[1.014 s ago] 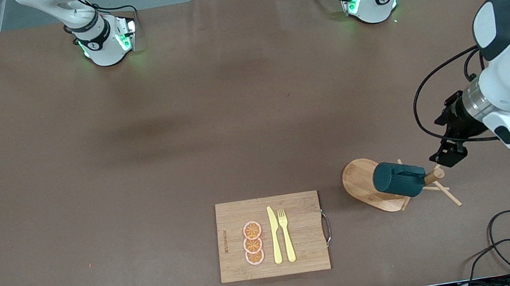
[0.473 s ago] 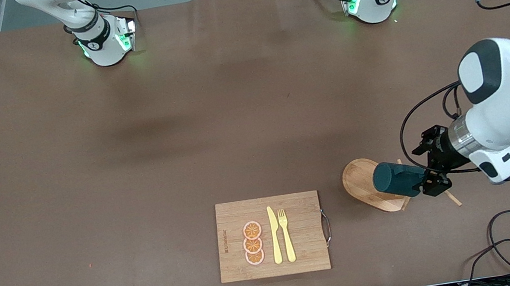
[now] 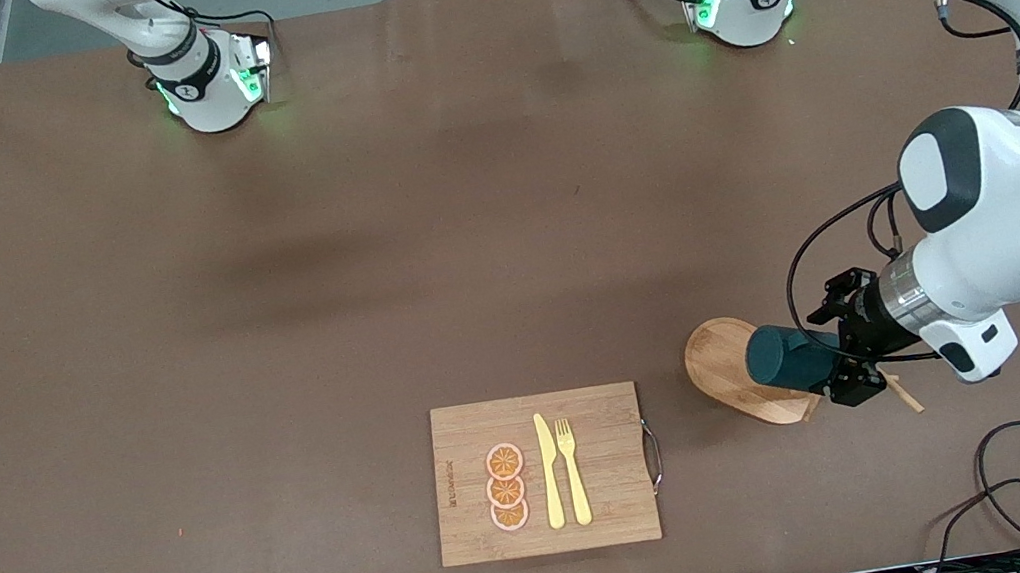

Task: Transfer cup from left to right arm and place
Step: 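Close the left gripper on the teal mug's rim, then lift the teal mug off the stand and carry it toward the table middle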

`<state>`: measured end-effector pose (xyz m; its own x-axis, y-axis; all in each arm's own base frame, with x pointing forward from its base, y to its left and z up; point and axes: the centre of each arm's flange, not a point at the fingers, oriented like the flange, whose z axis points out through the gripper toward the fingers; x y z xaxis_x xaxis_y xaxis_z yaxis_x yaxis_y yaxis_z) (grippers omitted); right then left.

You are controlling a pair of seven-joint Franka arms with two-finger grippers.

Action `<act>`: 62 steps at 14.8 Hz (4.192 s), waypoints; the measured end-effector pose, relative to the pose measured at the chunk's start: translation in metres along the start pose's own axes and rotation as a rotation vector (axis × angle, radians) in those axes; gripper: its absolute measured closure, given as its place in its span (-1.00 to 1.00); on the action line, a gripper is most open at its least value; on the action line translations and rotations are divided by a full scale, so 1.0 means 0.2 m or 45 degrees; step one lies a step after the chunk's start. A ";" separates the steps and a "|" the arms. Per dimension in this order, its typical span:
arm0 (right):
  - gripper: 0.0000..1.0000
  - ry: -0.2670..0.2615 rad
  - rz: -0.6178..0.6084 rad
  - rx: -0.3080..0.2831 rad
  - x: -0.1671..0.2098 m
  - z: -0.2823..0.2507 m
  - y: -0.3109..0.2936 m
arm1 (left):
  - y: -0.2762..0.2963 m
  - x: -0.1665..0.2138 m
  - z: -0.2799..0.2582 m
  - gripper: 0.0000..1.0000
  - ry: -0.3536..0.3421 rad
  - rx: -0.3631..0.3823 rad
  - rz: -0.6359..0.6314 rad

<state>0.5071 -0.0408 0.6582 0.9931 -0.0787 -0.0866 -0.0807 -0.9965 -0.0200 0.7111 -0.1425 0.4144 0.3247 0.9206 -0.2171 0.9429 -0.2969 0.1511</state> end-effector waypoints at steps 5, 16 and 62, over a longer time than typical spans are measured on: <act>-1.00 -0.001 0.000 0.000 0.00 0.00 0.00 | 0.02 0.03 0.10 -1.00 -0.012 -0.019 -0.019; -1.00 -0.005 0.000 0.000 0.00 0.01 0.00 | 0.03 0.07 0.18 -0.99 -0.032 -0.053 -0.047; -1.00 -0.024 0.007 -0.002 0.03 0.05 0.01 | -1.07 -2.83 1.33 -0.73 0.998 -0.530 1.308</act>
<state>0.5129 -0.0434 0.6477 0.9909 -0.0836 -0.1055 -0.0859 -0.9961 -0.0179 0.3445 -0.6670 0.2491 0.6029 0.2742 0.7492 0.1648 -0.9616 0.2193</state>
